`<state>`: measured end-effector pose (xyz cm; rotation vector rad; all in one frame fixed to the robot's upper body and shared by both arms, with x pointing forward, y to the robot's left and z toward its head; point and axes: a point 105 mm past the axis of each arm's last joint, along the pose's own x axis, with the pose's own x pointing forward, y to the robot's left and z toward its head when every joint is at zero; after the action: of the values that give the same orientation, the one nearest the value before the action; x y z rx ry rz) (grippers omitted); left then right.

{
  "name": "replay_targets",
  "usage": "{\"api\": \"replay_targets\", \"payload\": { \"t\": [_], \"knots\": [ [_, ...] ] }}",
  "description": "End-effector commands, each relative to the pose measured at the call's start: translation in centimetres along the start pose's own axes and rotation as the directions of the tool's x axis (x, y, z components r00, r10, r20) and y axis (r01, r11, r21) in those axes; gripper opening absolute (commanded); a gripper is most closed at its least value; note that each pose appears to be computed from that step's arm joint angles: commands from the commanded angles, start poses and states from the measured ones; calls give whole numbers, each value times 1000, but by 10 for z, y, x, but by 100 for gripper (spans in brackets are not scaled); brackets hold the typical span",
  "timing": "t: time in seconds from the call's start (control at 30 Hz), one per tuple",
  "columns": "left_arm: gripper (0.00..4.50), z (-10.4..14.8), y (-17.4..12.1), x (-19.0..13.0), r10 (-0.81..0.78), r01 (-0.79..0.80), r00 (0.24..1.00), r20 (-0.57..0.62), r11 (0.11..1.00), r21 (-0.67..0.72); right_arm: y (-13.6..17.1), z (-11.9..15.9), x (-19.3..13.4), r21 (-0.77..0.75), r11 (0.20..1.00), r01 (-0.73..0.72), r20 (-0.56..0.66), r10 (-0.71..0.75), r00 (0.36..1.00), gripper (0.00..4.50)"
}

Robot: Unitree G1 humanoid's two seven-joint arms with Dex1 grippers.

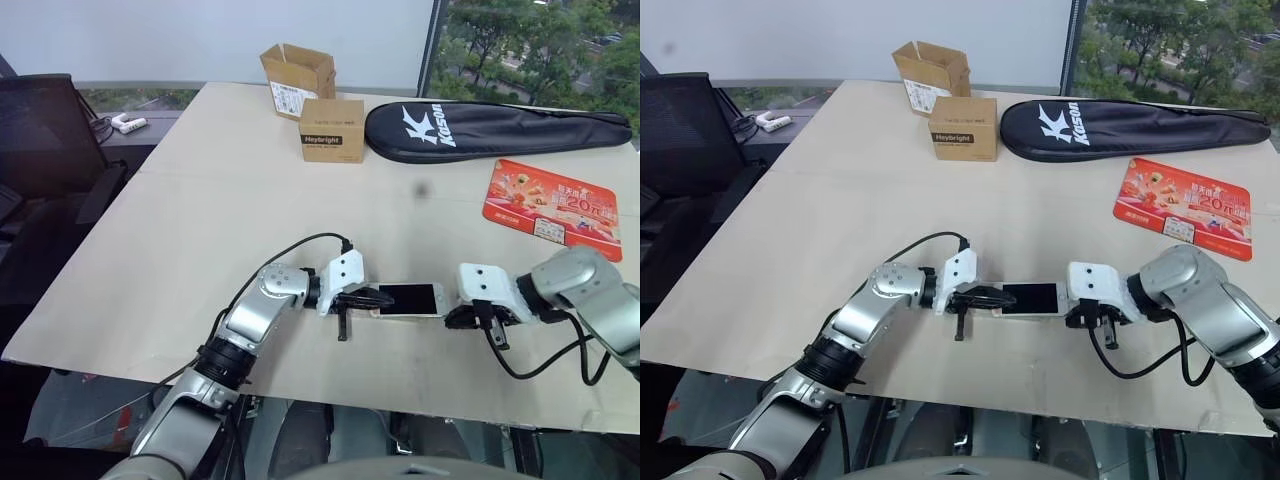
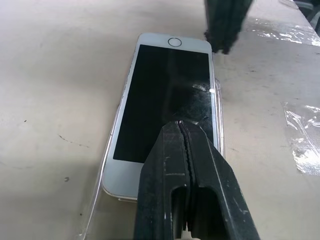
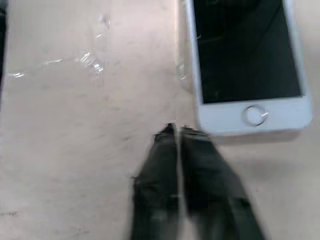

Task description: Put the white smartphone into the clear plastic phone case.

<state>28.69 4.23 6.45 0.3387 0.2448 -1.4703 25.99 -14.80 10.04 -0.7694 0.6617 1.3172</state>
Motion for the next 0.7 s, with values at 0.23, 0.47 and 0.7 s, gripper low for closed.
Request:
{"api": "replay_targets", "payload": {
  "t": [0.23,0.47,0.7],
  "knots": [
    [0,-58,-12,-7,-15,-13,984,-180,989,-150,-60,-1,-24,-144,948,285,-53,-295,954,2],
    [0,-58,-14,-7,-19,-8,983,-181,988,-151,-99,35,-15,-191,854,485,119,-470,875,2],
    [0,-59,-14,-7,-23,-5,982,-185,989,-147,-72,42,22,-202,919,340,171,-308,936,2]
  ]
}}
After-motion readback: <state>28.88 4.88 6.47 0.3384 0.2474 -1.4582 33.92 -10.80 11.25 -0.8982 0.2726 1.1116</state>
